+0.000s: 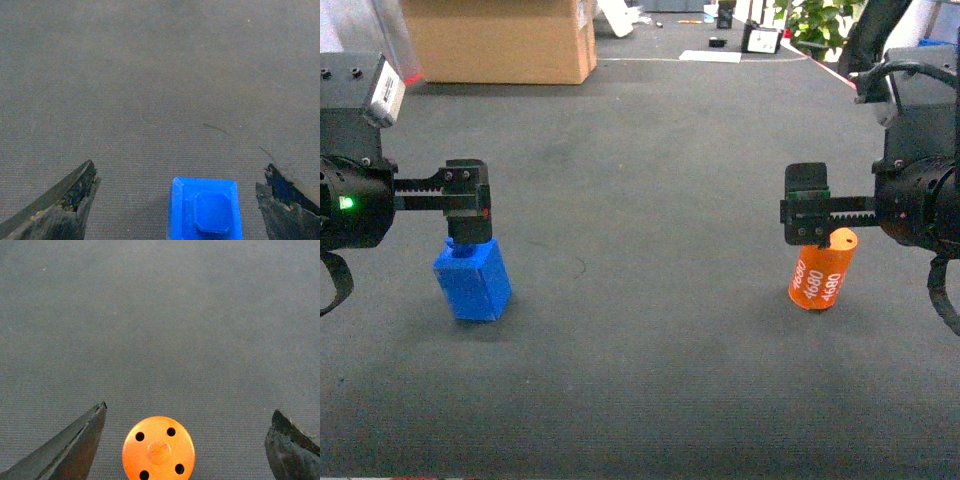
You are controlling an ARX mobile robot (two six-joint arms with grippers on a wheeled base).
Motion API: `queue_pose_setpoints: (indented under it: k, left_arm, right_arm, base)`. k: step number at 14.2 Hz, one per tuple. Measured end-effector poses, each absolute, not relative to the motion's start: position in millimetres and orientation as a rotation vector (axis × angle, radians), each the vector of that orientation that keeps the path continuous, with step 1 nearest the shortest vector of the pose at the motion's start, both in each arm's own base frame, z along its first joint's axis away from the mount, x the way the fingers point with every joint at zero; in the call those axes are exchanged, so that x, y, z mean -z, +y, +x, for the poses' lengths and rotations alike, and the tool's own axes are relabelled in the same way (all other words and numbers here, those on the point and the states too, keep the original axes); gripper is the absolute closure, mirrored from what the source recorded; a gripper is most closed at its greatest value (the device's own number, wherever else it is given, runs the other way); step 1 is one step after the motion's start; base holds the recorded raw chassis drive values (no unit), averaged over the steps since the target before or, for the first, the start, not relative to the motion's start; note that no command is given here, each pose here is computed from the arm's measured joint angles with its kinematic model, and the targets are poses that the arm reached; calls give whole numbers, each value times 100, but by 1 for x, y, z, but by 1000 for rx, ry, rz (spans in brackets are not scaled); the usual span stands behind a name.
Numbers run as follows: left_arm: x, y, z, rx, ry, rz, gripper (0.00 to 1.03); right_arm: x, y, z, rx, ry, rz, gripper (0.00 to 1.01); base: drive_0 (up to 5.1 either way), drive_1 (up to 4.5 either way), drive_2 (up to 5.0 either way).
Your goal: Sort blue parts and orange caps into right shelf containers
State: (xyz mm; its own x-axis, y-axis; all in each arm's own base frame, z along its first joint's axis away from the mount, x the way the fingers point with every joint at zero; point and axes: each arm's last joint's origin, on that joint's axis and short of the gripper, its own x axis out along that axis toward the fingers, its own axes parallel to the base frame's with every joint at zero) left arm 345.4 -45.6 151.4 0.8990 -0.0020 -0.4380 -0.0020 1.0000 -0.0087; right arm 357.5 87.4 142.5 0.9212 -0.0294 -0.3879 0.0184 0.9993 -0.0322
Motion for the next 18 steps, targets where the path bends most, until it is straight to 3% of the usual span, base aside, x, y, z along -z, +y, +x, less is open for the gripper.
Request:
queue_pose_setpoints:
  k: [3, 6, 8, 11, 13, 14, 18]
  left_arm:
    - [-139, -47, 355, 13, 501, -4, 5]
    - [-119, -52, 368, 31, 577, 29, 5]
    - [-110, -53, 369, 38, 626, 33, 5]
    - [-108, -54, 369, 40, 633, 35, 27]
    - [-109, -54, 369, 41, 620, 34, 50]
    - [-110, -54, 370, 39, 603, 33, 57]
    - [-136, -54, 358, -29, 414, 30, 59]
  right_arm:
    - [-128, 89, 364, 28, 433, -22, 3]
    - [-95, 90, 367, 35, 501, -13, 3]
    - [-90, 90, 368, 37, 509, -10, 4]
    - [-90, 90, 367, 34, 510, -24, 27]
    - [-92, 91, 368, 28, 493, -36, 52]
    - [-93, 91, 369, 25, 477, -45, 55]
    - [-112, 88, 350, 29, 348, -37, 55]
  base:
    - [0, 0, 0]
    - [0, 0, 0]
    - [0, 0, 0]
    - [0, 0, 0]
    - [0, 0, 0]
    - [0, 0, 0]
    - [0, 0, 0]
